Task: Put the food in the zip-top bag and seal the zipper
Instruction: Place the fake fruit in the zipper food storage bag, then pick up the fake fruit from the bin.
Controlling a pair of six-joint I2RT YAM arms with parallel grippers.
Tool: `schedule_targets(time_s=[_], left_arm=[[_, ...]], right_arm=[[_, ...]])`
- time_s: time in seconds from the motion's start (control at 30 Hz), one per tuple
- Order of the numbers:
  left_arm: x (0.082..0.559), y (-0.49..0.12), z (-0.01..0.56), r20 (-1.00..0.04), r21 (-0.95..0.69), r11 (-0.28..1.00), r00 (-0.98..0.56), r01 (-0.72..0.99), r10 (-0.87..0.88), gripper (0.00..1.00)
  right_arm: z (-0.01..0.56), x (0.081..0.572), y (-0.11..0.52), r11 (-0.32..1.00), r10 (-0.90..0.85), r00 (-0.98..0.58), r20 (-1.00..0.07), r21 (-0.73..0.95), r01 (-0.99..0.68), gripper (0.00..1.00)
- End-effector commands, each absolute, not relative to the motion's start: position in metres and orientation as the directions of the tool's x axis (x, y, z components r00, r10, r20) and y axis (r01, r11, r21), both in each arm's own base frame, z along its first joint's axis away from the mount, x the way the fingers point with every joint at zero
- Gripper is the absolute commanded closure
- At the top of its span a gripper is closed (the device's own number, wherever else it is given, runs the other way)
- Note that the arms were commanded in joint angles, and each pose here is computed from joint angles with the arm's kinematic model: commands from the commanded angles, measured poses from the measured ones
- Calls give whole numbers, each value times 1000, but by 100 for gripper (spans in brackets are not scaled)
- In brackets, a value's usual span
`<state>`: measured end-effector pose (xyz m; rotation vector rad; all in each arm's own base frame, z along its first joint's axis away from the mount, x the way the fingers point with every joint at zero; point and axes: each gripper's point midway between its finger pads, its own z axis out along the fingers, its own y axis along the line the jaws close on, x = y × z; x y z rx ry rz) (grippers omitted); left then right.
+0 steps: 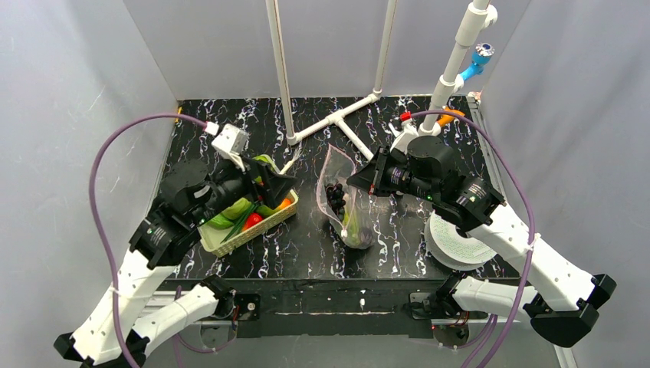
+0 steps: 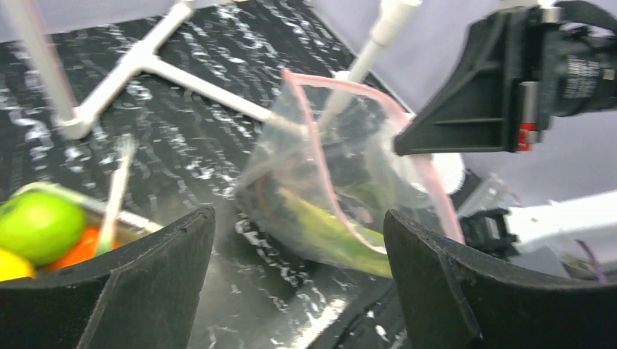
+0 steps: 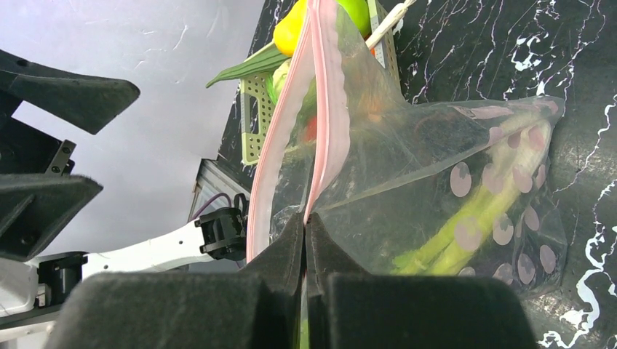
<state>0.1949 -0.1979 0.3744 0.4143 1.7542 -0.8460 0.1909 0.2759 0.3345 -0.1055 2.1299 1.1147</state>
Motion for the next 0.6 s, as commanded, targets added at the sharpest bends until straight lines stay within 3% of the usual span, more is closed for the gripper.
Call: schedule_targets(time_s=[0.0,0.2,0.43,0.57], left_arm=[[212,-145,356,-948,-216,872,-309,440,-79,15],[229,-105,292,-881,-98,982,-474,159,-11,14],[262,-64,235,-818,152,985,-570,-79,80,2],[287,-46,215,-787,17,977,-606,-211,-117,2]], right_arm=[[351,195,274,603,271,-701,-660,684,-410,99],[349,195,277,601,259,-710,-655,684,-413,99],[350,194,276,602,256,-712,-654,684,-412,99],[350,193,274,601,260,-712,-652,687,-409,99]])
